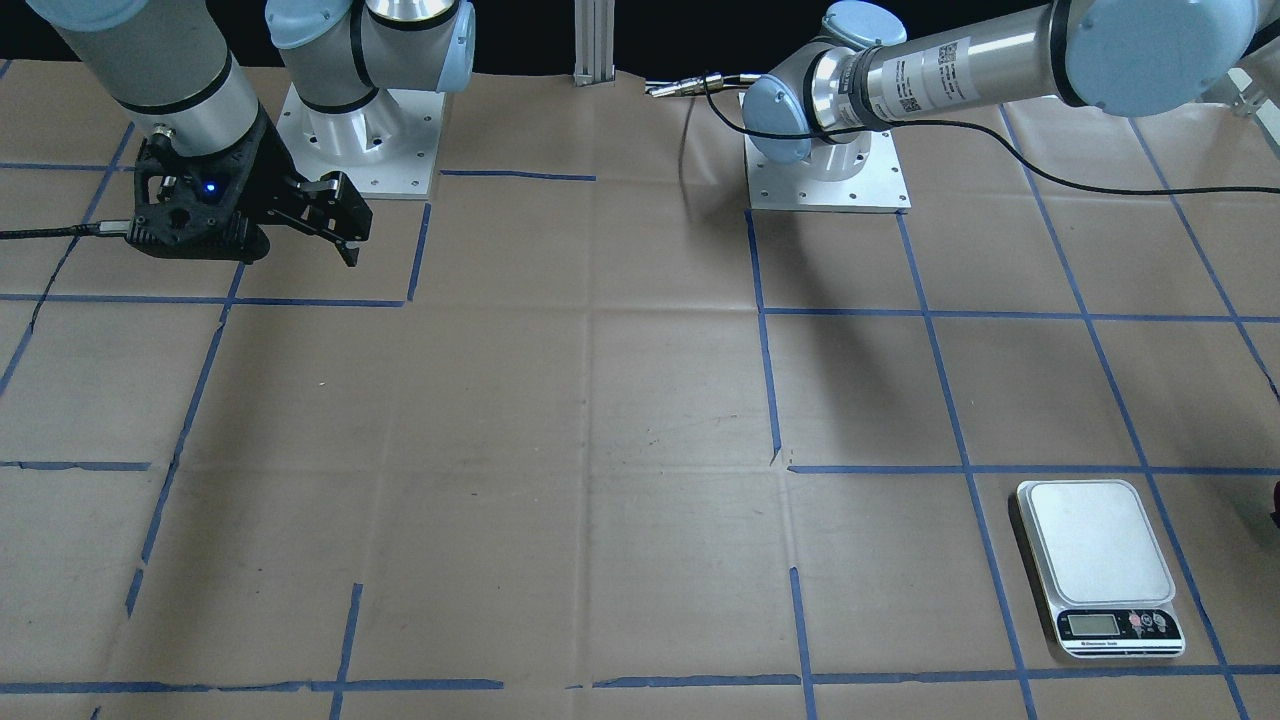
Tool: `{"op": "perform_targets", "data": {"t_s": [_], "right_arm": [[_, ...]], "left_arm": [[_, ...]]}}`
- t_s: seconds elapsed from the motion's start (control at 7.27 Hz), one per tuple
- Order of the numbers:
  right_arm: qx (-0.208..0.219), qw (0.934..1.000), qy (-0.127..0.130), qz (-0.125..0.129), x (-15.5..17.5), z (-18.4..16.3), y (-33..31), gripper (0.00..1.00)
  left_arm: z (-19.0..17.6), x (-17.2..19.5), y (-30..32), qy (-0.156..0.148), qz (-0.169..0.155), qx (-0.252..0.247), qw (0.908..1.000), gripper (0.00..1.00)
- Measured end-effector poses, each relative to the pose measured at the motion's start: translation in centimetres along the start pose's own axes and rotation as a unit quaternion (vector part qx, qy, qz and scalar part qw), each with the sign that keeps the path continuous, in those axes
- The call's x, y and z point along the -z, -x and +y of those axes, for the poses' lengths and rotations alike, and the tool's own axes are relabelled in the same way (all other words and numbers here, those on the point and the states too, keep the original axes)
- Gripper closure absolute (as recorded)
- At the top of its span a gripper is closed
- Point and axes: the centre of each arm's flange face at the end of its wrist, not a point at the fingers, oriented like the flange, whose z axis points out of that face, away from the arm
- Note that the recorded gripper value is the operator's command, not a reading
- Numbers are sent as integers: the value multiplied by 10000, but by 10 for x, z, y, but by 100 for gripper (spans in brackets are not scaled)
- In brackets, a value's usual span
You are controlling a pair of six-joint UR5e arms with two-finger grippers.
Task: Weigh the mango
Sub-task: 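Carry the mango with the left gripper and lower it onto the scale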
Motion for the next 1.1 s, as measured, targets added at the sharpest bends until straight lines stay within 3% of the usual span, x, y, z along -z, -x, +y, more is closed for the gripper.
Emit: {"op": "perform_targets", "data": {"t_s": [0.55, 1.1], "right_arm": [[0, 10000, 0, 0, 0, 0, 0, 0], [0, 10000, 0, 0, 0, 0, 0, 0]], "left_arm": [[9, -3, -160, 329, 164, -762, 9964, 89], [6, -15, -195, 360, 201, -936, 9948, 75]]}}
